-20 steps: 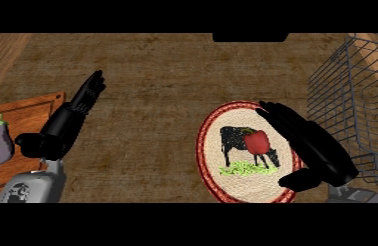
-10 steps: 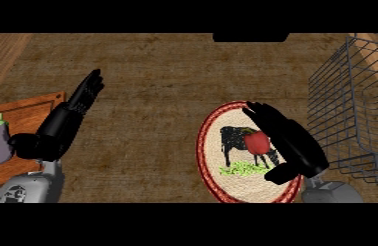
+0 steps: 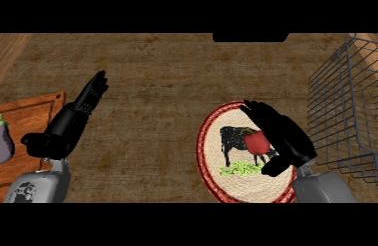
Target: Pick the bell pepper from the placemat and place it in the basket
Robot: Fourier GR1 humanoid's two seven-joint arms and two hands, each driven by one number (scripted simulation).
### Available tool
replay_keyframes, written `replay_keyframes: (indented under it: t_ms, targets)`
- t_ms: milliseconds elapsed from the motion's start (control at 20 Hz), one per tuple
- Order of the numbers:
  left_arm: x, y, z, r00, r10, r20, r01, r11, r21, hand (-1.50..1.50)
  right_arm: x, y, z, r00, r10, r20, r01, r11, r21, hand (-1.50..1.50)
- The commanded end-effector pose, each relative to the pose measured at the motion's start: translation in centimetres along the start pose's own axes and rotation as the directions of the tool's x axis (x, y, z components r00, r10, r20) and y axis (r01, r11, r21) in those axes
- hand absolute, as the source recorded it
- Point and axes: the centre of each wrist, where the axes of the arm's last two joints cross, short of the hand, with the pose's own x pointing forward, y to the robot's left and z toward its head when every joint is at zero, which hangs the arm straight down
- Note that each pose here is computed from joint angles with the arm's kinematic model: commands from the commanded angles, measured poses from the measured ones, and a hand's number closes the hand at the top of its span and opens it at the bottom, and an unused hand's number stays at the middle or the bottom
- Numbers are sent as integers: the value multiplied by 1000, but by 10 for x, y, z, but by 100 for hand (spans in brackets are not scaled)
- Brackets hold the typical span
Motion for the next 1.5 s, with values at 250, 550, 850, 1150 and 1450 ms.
replay_keyframes:
  t_ms: [250, 550, 850, 1150, 1450]
  targets:
    - [-1, 8, -9, 1000, -15, 11, 15, 1000, 12, 0, -6, 20, -17, 999, 19, 27, -22, 993, 113, 150]
    - [8, 1, -6, 1000, -14, 2, 14, 1000, 3, 0, -6, 22, -9, 997, 56, 54, -62, 991, 122, 150]
    - [24, 11, -10, 1000, -4, -9, 4, 1000, -9, 0, 23, 17, -3, 972, 197, 127, -207, 976, 66, 150]
    - [4, 13, 2, 1000, -4, -29, 5, 999, 35, 0, 38, 44, 31, 987, 138, -82, -135, 990, 42, 150]
    - [-13, 11, 20, 999, 10, -30, -9, 999, 35, 0, 81, 52, 86, 954, 11, -301, -10, 1000, 4, 150]
